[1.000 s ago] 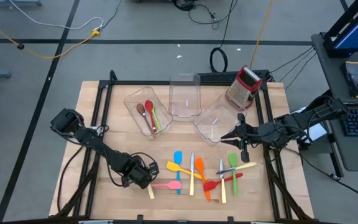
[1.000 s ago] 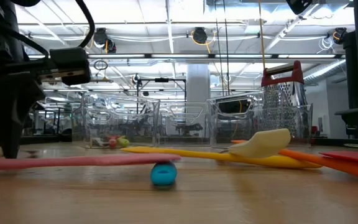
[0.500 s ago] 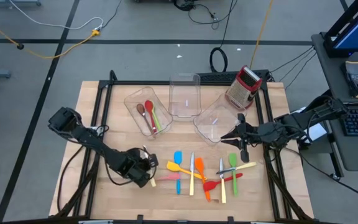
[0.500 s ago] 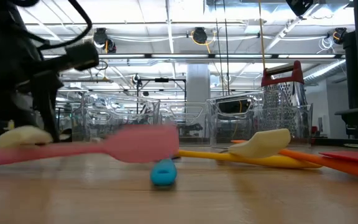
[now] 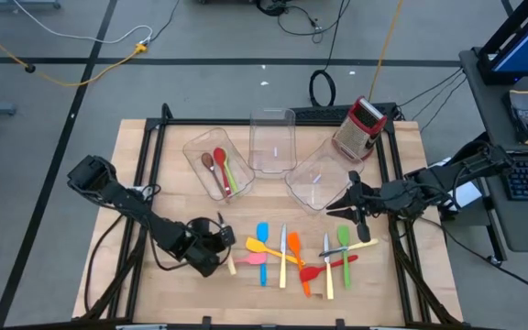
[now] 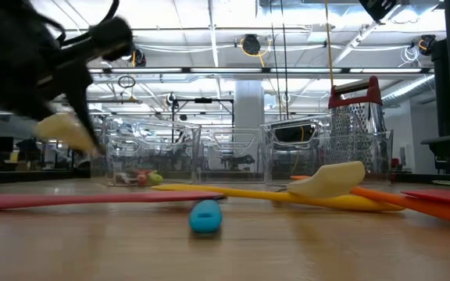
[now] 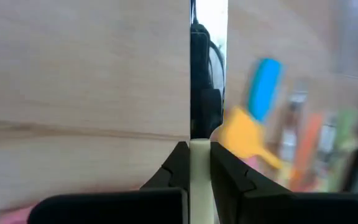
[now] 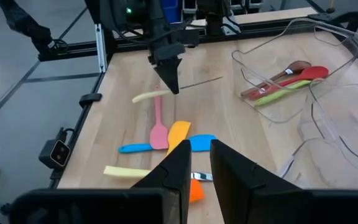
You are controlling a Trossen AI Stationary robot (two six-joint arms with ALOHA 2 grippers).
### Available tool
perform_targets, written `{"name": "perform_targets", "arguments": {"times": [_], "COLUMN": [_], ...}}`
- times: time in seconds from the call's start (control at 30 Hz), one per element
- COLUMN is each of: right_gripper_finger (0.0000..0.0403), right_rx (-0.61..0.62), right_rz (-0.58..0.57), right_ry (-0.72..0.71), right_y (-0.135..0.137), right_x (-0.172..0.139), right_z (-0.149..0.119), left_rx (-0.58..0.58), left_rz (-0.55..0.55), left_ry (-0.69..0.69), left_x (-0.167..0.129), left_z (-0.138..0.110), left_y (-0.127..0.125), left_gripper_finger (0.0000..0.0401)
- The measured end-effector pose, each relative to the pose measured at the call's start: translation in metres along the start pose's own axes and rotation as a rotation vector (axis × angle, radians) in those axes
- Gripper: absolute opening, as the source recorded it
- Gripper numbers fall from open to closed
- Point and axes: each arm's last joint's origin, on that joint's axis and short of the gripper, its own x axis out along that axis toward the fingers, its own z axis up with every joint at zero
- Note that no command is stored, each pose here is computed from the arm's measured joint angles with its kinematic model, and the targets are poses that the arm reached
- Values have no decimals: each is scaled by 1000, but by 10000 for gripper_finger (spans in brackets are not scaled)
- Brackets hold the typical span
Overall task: Pick & Place Kitchen Items
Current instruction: Put the yellow table knife into the right transparent bin
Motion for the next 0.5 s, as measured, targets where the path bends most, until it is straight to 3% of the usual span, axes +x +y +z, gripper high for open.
{"name": "perform_targets", "arguments": {"times": [0.23, 0.5], "right_gripper_finger": [51, 53], "right_rx": [17, 33], "right_rz": [11, 174], "right_ry": [-3, -47], "right_y": [1, 10], "right_x": [0, 10], "right_z": [1, 9], "left_rx": [20, 87], "left_rz": [-310, -601], "left_ry": [8, -17], "left_x": [-3, -8], "left_z": [-12, -10], "left_y": [-26, -66], "left_gripper_finger": [26, 24]}}
